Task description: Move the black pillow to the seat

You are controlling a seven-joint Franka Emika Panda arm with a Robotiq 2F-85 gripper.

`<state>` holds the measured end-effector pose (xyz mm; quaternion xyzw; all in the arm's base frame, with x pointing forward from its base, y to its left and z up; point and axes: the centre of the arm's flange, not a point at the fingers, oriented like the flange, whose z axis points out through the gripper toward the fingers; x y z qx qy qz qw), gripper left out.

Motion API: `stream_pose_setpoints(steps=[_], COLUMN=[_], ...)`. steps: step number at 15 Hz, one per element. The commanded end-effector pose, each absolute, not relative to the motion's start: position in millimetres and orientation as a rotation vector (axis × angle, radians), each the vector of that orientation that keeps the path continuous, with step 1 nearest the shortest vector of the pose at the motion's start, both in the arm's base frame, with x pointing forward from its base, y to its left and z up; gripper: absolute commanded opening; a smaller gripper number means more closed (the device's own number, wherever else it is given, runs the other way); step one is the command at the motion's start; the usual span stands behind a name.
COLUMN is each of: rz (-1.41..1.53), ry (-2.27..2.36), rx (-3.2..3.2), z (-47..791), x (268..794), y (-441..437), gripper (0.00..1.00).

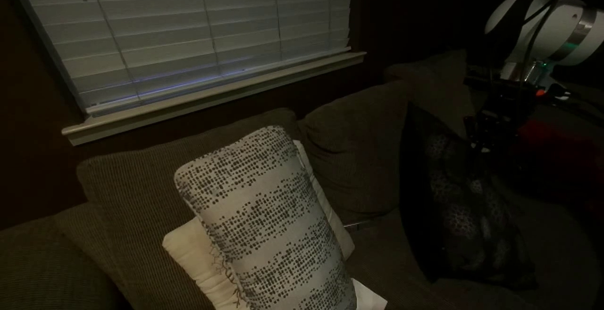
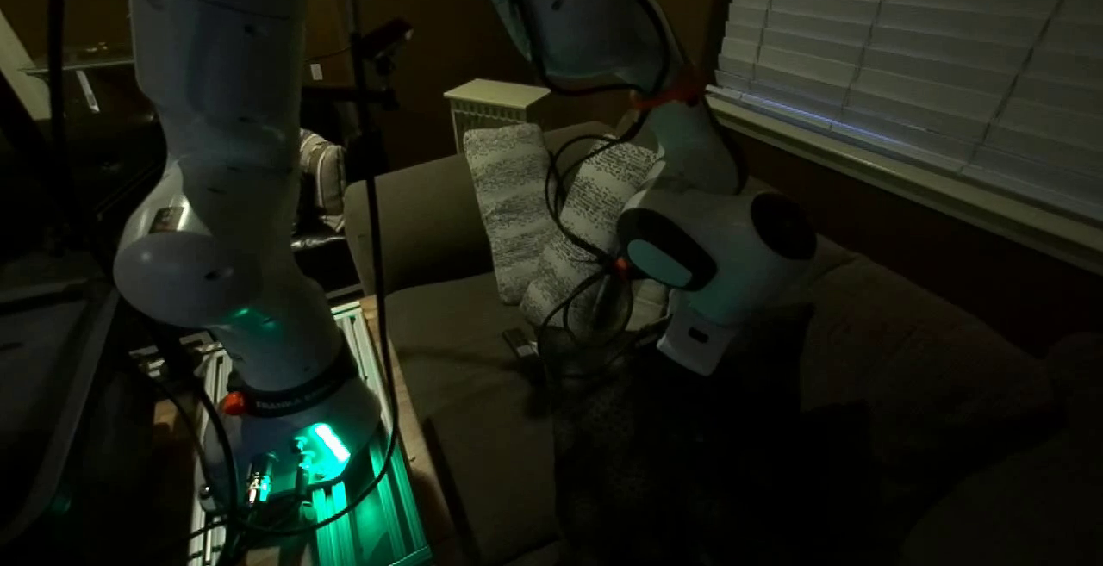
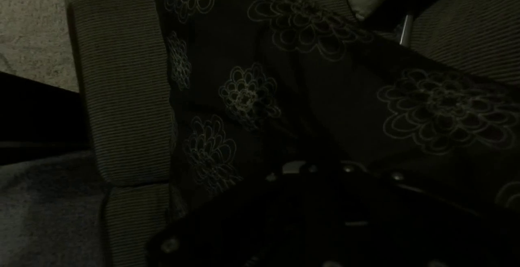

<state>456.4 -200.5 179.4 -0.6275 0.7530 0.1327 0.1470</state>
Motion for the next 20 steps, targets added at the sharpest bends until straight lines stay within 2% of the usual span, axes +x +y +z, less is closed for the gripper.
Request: stream_pose_setpoints(steps=[1,8,12,15,19,20], rz=[0.407,0.531,0.423,0.306,0.341,0.357], ry=[2.089,1.810,1.596,1.435,1.240,1.200], rx=[-2.000,-2.568,-2.819,-2.828,-2.817,-2.832], z=[213.8,216.3,222.7,219.8,205.3,199.9], x=[452.2,475.7,504.5,526.9,538.5,539.9], y=[-192.5,-184.5,-168.1,-140.5,-109.2,-105.4], gripper=[0.01,0.01,0.01,0.01,0.01,0.06])
